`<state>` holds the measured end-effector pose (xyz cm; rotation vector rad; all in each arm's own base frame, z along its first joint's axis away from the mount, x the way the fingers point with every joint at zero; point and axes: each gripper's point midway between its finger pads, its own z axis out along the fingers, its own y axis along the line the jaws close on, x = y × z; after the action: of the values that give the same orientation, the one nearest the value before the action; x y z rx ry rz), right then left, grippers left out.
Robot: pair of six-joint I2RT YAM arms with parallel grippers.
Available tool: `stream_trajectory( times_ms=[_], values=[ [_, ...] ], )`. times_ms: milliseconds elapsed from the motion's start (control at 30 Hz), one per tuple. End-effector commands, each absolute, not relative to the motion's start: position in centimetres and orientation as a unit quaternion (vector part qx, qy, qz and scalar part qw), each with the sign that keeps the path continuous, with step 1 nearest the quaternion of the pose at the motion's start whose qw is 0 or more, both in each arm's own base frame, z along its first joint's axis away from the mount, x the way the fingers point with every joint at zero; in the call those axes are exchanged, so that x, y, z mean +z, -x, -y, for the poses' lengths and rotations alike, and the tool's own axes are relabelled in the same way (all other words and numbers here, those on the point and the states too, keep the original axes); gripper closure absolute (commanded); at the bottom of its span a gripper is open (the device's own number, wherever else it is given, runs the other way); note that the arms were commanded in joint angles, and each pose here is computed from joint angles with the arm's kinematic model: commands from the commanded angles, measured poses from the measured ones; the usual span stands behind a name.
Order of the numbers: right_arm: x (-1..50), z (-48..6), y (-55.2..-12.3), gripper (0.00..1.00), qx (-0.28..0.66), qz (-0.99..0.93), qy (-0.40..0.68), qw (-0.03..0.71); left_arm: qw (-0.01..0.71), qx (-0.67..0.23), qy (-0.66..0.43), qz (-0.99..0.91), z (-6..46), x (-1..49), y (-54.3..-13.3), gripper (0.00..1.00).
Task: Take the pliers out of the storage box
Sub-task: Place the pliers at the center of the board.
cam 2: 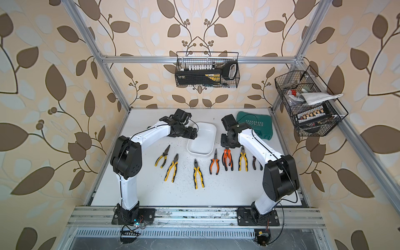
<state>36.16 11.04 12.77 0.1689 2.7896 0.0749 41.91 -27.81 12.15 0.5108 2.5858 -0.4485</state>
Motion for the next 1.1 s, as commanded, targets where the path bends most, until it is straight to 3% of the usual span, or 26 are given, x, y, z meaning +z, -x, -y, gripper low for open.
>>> stream_trajectory(
  times_ms=[0, 167, 333, 533, 900, 1067],
  values=[
    [12.5, -10.6, -39.3, 1.0, 0.015, -0.983, -0.017, 0.184, 0.302, -0.204, -0.274, -0.89, 28.3, 18.4, -40.3, 0.01],
    [10.8, -9.9, -43.1, 1.0, 0.004, -0.985, 0.028, 0.167, 0.324, -0.241, -0.369, -0.837, 28.9, 19.1, -37.0, 0.01],
    [8.9, -8.5, -45.5, 1.0, -0.048, -0.984, 0.078, 0.154, 0.328, -0.269, -0.398, -0.814, 29.1, 19.4, -34.8, 0.01],
    [6.6, -6.6, -47.3, 1.0, -0.093, -0.981, 0.099, 0.138, 0.317, -0.275, -0.393, -0.818, 28.8, 19.0, -34.1, 0.01],
    [2.3, -6.0, -47.5, 1.0, -0.088, -0.985, 0.107, 0.107, 0.314, -0.27, -0.396, -0.82, 28.7, 18.5, -34.1, 0.01],
    [2.3, -5.7, -47.3, 0.82, -0.095, -0.985, 0.097, 0.109, 0.323, -0.257, -0.379, -0.829, 28.2, 18.3, -34.9, 0.01]
  ],
)
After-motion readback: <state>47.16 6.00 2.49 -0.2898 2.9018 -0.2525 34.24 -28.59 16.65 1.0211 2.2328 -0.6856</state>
